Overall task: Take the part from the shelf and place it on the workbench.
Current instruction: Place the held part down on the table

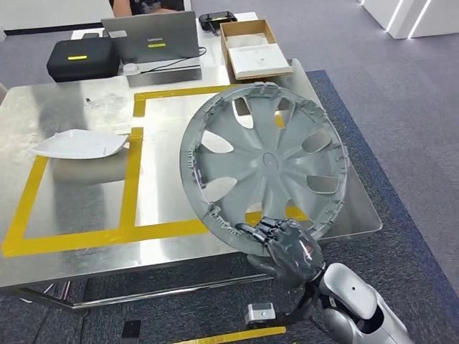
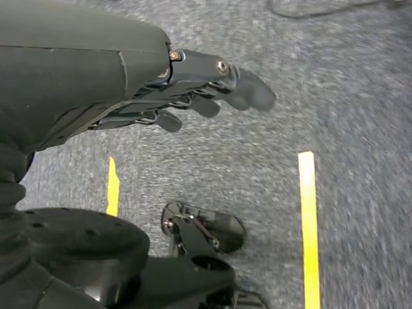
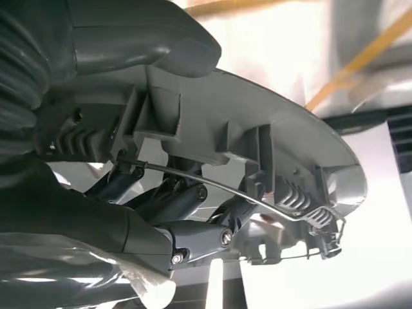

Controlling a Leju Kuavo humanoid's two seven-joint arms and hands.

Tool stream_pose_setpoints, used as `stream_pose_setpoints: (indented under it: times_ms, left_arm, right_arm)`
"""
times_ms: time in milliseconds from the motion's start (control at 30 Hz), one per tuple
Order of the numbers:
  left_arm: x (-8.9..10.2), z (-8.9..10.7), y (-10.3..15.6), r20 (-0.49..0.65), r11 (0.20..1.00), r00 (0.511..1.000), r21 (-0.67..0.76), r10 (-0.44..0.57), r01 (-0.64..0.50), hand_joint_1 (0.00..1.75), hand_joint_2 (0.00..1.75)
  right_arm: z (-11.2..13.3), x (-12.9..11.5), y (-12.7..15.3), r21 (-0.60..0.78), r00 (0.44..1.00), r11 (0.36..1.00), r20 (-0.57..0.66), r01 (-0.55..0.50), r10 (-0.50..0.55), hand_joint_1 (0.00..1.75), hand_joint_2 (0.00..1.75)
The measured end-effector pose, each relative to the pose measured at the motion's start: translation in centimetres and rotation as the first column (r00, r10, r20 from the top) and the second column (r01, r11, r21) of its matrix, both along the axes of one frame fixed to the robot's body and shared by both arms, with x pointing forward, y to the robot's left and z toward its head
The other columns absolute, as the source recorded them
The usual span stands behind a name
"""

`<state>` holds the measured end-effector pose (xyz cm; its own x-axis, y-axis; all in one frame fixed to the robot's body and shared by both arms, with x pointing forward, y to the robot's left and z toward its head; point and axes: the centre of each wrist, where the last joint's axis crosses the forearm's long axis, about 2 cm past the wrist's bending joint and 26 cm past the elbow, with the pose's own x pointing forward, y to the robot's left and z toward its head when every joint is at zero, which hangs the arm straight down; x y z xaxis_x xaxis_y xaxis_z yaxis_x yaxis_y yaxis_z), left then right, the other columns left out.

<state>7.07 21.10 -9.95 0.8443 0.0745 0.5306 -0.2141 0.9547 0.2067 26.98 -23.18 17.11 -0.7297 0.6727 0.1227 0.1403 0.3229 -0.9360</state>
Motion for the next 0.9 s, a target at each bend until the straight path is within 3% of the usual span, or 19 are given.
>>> stream_pose_setpoints:
  times_ms: [133, 633, 767, 900]
  left_arm:
    - [0.1, 0.0, 0.0, 0.004, 1.000, 1.000, -0.004, -0.009, 0.009, 0.00, 1.75]
    - [-0.4, -0.1, 0.3, -0.013, 0.999, 0.999, 0.006, -0.031, 0.031, 0.00, 1.75]
    - [-0.4, -0.1, 0.3, -0.017, 0.996, 0.996, 0.016, -0.086, 0.086, 0.00, 1.75]
    - [0.4, 0.0, 0.1, 0.006, 0.985, 0.985, 0.017, -0.172, 0.172, 0.00, 1.75]
  right_arm:
    - [1.0, 1.7, 1.2, -0.004, 1.000, 1.000, 0.015, -0.019, 0.019, 1.75, 1.75]
    - [1.7, 3.4, 3.0, -0.032, 0.998, 0.998, -0.008, -0.063, 0.063, 1.75, 1.75]
    - [3.0, 5.7, 5.0, -0.048, 0.995, 0.995, -0.050, -0.092, 0.089, 1.75, 1.75]
    - [4.0, 7.7, 8.8, -0.080, 0.989, 0.988, -0.081, -0.131, 0.125, 1.75, 1.75]
